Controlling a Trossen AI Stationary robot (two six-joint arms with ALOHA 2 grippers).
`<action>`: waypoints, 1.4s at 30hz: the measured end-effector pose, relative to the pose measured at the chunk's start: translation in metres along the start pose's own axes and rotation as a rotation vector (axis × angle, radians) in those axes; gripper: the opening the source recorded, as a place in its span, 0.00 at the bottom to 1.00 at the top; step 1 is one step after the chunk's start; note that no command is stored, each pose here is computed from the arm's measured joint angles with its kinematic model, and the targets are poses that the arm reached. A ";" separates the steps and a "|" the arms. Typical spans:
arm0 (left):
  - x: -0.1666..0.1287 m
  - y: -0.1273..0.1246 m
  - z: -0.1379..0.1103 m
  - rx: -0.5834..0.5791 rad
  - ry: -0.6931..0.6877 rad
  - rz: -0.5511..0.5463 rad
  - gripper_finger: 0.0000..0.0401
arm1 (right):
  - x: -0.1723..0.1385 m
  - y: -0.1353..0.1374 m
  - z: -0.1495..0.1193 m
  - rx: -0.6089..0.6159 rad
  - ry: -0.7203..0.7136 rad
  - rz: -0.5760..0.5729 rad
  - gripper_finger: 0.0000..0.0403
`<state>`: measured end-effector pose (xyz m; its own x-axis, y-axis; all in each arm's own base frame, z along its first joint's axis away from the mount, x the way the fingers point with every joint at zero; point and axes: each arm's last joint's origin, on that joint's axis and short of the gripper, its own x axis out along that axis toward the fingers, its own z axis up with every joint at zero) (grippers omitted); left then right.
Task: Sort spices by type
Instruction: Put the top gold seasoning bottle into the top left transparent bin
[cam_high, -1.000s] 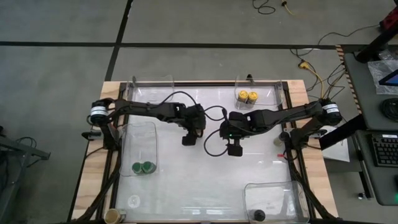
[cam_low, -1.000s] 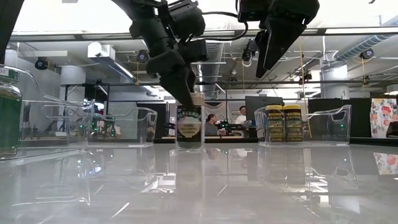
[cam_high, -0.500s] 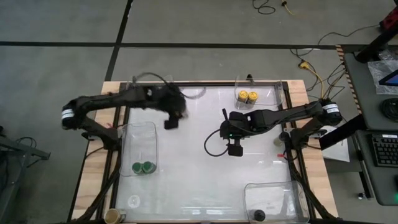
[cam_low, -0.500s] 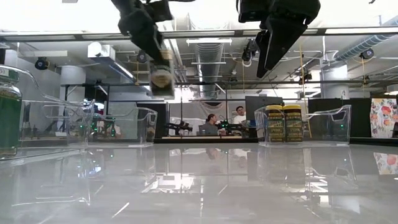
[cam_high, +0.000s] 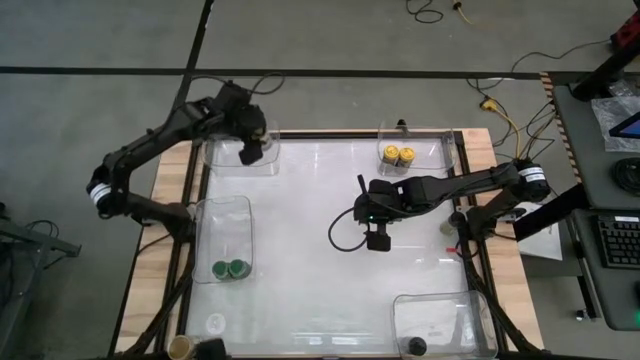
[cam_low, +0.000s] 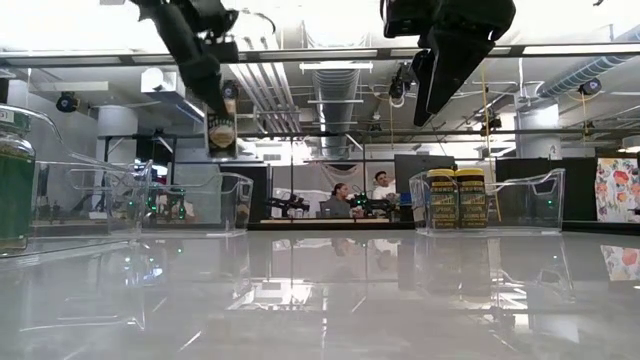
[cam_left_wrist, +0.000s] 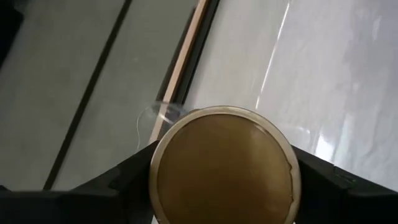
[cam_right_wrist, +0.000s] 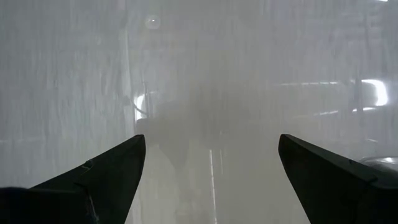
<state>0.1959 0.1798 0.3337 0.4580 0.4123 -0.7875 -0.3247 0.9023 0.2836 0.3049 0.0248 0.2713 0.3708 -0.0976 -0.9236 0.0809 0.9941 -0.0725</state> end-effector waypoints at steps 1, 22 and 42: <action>0.005 0.003 -0.002 0.003 0.015 -0.004 0.64 | 0.000 0.000 0.000 0.001 0.000 0.000 0.89; 0.082 0.034 -0.025 0.024 0.205 -0.138 0.64 | 0.000 0.000 0.000 0.028 -0.002 0.000 0.89; 0.114 0.029 -0.033 0.117 0.176 -0.353 0.64 | 0.015 0.001 -0.011 0.043 0.042 -0.006 0.89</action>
<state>0.2112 0.2486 0.2340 0.3726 0.0559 -0.9263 -0.0722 0.9969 0.0312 0.3003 0.0245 0.2529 0.3312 -0.1009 -0.9381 0.1234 0.9904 -0.0630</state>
